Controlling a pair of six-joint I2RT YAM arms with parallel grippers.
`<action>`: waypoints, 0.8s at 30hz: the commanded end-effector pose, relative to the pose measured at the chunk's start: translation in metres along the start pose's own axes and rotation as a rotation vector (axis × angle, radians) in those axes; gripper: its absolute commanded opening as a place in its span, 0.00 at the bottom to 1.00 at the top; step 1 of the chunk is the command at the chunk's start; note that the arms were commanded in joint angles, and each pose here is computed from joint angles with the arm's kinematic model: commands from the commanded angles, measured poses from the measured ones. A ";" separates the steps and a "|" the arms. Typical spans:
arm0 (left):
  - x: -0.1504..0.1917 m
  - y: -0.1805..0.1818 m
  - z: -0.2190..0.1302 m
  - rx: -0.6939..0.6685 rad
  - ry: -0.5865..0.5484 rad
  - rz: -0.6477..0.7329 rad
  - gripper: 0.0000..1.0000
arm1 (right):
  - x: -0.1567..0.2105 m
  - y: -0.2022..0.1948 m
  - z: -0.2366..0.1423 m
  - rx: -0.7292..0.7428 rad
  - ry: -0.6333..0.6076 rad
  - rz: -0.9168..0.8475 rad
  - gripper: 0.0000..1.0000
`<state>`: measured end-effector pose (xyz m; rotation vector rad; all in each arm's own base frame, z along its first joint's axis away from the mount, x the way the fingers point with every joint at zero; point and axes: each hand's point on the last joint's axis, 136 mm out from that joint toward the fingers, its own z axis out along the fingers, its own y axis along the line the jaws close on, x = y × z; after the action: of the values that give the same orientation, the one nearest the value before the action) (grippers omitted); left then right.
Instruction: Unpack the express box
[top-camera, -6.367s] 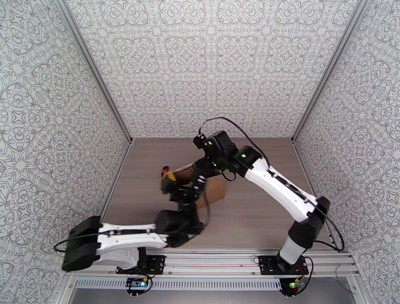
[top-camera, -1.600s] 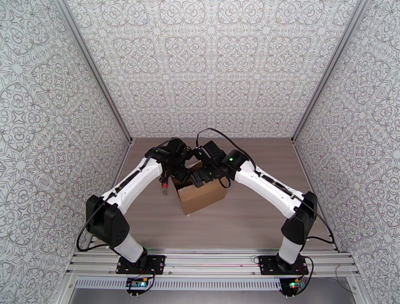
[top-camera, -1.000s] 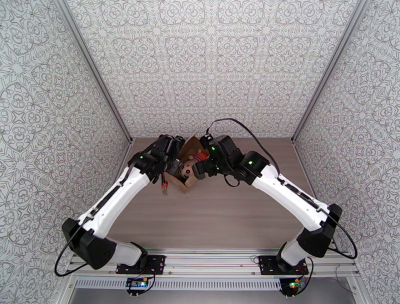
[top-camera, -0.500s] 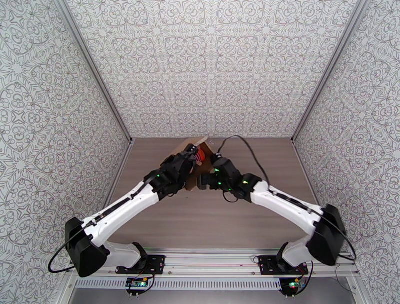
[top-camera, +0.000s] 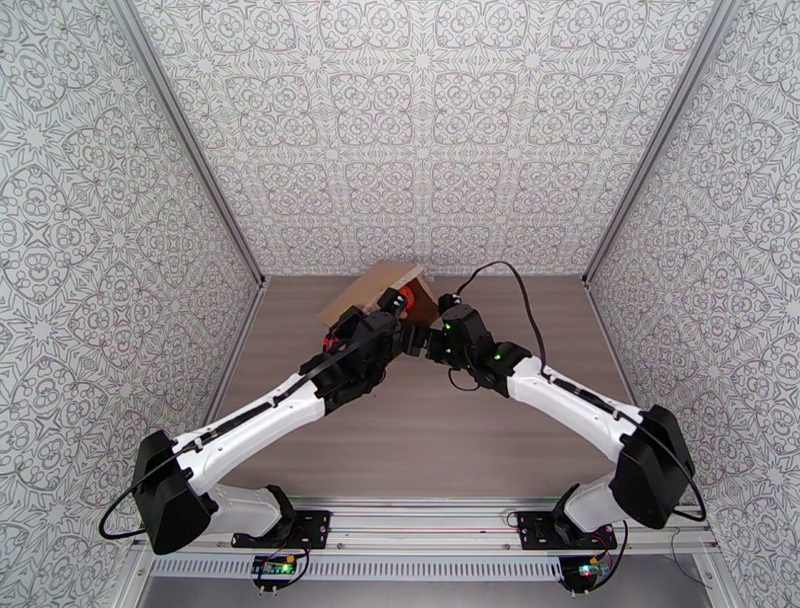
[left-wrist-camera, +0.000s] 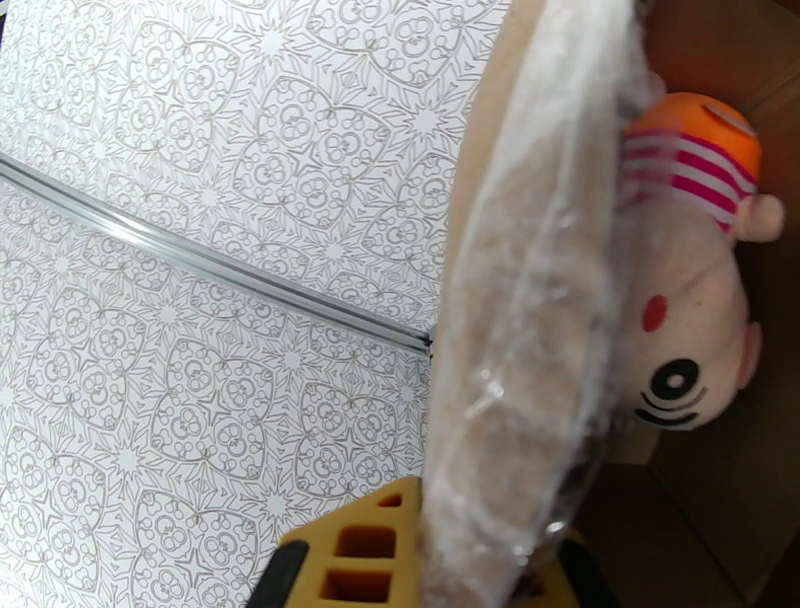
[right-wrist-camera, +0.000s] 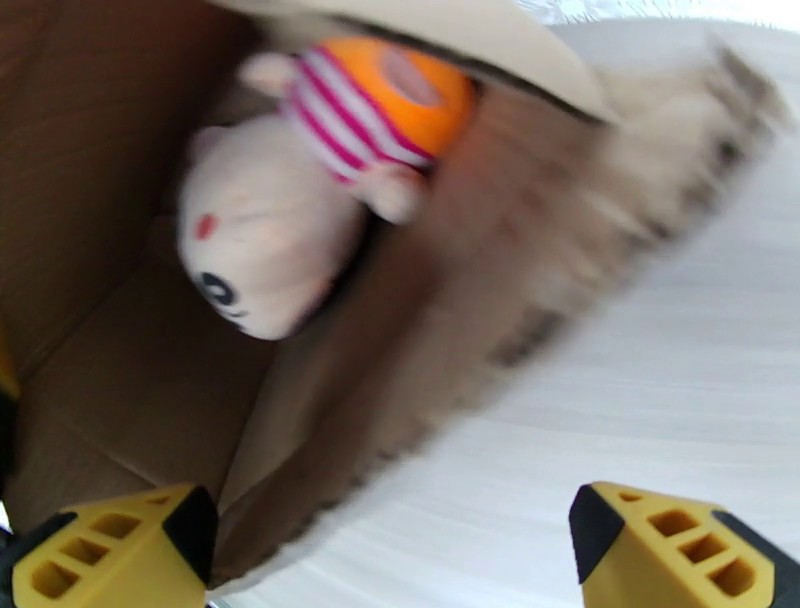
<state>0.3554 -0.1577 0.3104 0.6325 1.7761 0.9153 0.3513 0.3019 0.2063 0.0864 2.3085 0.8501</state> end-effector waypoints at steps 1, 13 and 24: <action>-0.019 0.019 -0.008 -0.083 -0.049 -0.058 0.00 | 0.009 -0.010 0.029 -0.052 0.042 0.099 0.87; -0.055 0.017 -0.047 -0.127 -0.151 0.007 0.00 | 0.002 0.001 0.086 -0.270 -0.011 0.183 0.22; -0.067 0.002 -0.091 -0.130 -0.232 0.044 0.00 | -0.053 0.010 0.082 -0.461 -0.315 0.101 0.15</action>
<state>0.3098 -0.2294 0.3400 0.7783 1.5226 1.0386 0.4144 0.3567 0.1915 0.0894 1.8719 1.3868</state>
